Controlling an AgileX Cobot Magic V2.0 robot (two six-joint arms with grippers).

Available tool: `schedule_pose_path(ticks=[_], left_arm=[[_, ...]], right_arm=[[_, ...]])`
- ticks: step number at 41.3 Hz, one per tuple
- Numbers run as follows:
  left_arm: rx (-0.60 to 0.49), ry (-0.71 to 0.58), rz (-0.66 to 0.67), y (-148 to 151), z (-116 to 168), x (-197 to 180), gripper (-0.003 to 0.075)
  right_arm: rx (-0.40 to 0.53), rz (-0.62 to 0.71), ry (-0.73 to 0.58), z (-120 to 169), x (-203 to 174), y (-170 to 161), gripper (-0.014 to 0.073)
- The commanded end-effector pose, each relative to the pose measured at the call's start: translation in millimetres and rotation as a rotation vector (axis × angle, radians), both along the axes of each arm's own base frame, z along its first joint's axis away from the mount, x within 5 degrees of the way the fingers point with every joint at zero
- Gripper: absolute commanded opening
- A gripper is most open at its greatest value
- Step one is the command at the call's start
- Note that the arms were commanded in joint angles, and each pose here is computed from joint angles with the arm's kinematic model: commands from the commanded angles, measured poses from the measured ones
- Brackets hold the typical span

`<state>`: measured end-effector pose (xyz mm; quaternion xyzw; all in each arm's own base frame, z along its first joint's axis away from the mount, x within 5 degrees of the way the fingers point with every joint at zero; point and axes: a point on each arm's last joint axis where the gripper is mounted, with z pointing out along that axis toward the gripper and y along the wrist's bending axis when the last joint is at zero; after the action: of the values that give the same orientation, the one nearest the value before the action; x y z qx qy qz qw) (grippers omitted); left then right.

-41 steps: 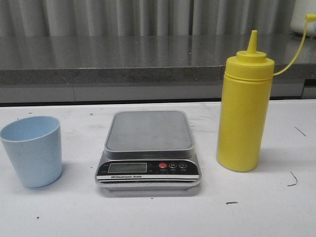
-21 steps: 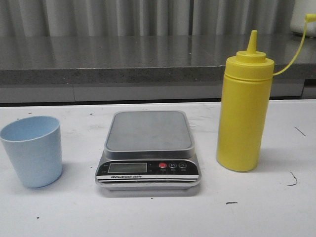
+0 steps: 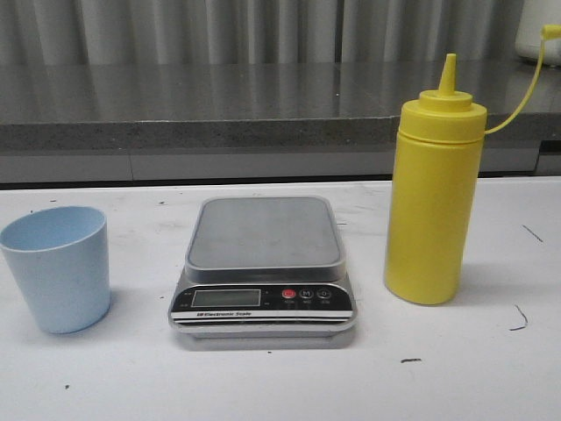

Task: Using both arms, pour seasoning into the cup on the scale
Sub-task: 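Move the left gripper toward the light-blue cup, then lower the left gripper around the light-blue cup and grasp it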

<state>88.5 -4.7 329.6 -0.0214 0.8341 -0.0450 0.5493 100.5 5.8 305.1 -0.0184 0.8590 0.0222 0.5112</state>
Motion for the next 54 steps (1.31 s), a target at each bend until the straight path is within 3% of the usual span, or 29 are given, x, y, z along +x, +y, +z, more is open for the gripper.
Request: schedule_pose_path(ticks=[1,6,10,12,18,22,29,37,47,54], left_arm=[[-0.012,-0.063,0.004,0.0,12.1,7.3,-0.0020],[-0.011,-0.042,0.004,-0.1,10.0,11.2,-0.0018],[-0.011,-0.039,0.004,-0.1,9.8,11.2,0.0041],[-0.009,-0.038,0.003,-0.1,9.7,11.2,0.0119],[-0.005,-0.038,0.002,0.0,9.7,11.2,0.0452],[0.004,-0.029,-0.002,-0.1,9.4,10.7,0.0562],[0.013,0.007,-0.028,-2.1,19.0,12.4,0.0566],[0.056,0.063,-0.181,-18.6,33.2,31.2,0.0566],[0.126,0.275,-0.334,-48.3,29.6,72.7,0.0566],[0.151,0.443,-0.352,-61.5,15.5,107.5,0.0566]], right_arm=[[-0.019,-0.001,-0.047,11.1,9.8,-0.6,-0.0116],[-0.025,0.000,0.002,6.3,14.0,-0.7,-0.0094],[-0.026,0.000,0.015,5.0,15.6,-0.6,0.0036],[-0.026,0.000,0.015,5.0,15.6,-0.6,0.0132],[-0.026,0.000,0.015,5.0,15.6,-0.6,0.0408],[-0.026,0.000,0.016,4.9,15.5,-0.6,0.0462],[-0.026,0.000,0.016,4.9,15.5,-0.6,0.0460],[-0.026,0.000,0.016,4.9,15.5,-0.6,0.0460],[-0.026,0.000,0.016,4.9,15.5,-0.6,0.0460],[-0.026,0.000,0.016,4.9,15.5,-0.6,0.0460]])
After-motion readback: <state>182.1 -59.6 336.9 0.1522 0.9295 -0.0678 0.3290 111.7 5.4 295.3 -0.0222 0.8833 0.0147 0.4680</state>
